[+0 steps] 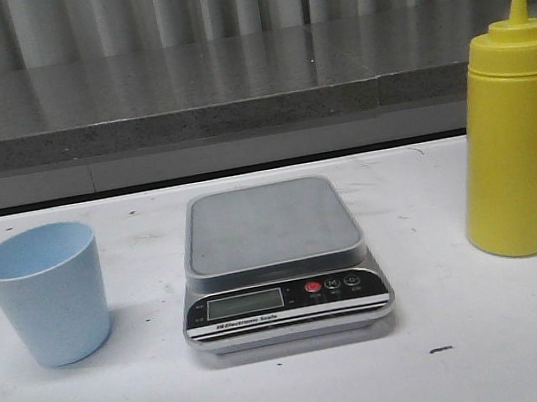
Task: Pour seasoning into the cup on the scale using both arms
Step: 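Lower the left gripper onto the light blue cup and close it, then lift the blue cup with the left gripper and carry it over the scale, then set the cup on the scale, open the left gripper and withdraw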
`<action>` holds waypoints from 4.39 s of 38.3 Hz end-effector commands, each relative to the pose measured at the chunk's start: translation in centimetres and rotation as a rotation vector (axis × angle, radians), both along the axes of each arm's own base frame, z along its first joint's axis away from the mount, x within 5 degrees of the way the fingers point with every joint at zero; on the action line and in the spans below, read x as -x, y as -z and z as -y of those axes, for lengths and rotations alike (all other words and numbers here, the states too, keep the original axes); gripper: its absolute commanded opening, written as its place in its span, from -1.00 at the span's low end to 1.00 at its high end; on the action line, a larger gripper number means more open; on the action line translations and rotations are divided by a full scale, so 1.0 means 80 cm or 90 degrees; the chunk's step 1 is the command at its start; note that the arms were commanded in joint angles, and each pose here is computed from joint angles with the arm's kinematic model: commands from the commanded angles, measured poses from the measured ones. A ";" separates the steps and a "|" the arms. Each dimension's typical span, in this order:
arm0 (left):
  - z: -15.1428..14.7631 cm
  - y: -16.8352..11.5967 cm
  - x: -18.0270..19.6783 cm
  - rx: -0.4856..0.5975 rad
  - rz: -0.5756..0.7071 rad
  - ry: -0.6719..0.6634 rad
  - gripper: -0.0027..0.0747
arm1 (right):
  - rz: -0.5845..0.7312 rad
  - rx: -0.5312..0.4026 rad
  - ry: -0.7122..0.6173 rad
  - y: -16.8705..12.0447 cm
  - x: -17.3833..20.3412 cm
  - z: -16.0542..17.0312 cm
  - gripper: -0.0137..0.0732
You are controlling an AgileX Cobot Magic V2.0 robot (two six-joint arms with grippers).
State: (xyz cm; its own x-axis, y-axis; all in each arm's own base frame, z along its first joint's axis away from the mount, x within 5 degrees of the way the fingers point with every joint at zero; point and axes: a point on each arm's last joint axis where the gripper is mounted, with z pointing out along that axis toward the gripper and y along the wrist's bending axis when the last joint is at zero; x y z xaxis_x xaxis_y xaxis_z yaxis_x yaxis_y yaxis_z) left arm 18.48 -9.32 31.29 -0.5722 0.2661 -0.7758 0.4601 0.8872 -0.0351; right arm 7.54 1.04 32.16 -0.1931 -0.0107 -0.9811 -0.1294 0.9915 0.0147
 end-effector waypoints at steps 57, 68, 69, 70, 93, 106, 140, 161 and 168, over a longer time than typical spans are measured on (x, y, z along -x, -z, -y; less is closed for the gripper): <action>0.099 0.051 -0.141 -0.211 -0.287 0.071 -0.98 | 0.049 -0.004 0.002 -0.019 -0.002 0.000 0.68; 0.143 -0.005 -0.178 -0.193 -0.246 0.095 -0.98 | 0.042 -0.003 0.002 -0.018 -0.002 0.000 0.68; 0.151 -0.009 -0.180 -0.191 -0.240 0.102 -0.98 | 0.042 -0.003 0.002 -0.018 -0.002 0.000 0.68; 0.159 -0.010 -0.183 -0.192 -0.237 0.109 -0.98 | 0.042 -0.003 0.002 -0.018 -0.002 0.000 0.68; 0.261 0.027 -0.194 -0.216 -0.237 0.195 -0.93 | 0.041 -0.003 0.002 -0.018 -0.002 0.000 0.68; 0.258 0.025 -0.191 -0.226 -0.252 0.196 0.02 | 0.040 -0.003 0.002 -0.018 -0.002 0.000 0.68; 0.164 -0.095 -0.168 -0.111 -0.142 0.121 -0.98 | 0.028 -0.002 0.001 -0.016 -0.002 0.000 0.68; -0.039 -0.050 -0.098 -0.030 -0.099 -0.157 -0.98 | 0.031 -0.002 0.001 -0.016 -0.002 0.000 0.68; -0.084 -0.037 -0.042 0.005 -0.033 -0.240 -0.98 | 0.031 -0.002 0.001 -0.016 -0.002 0.000 0.68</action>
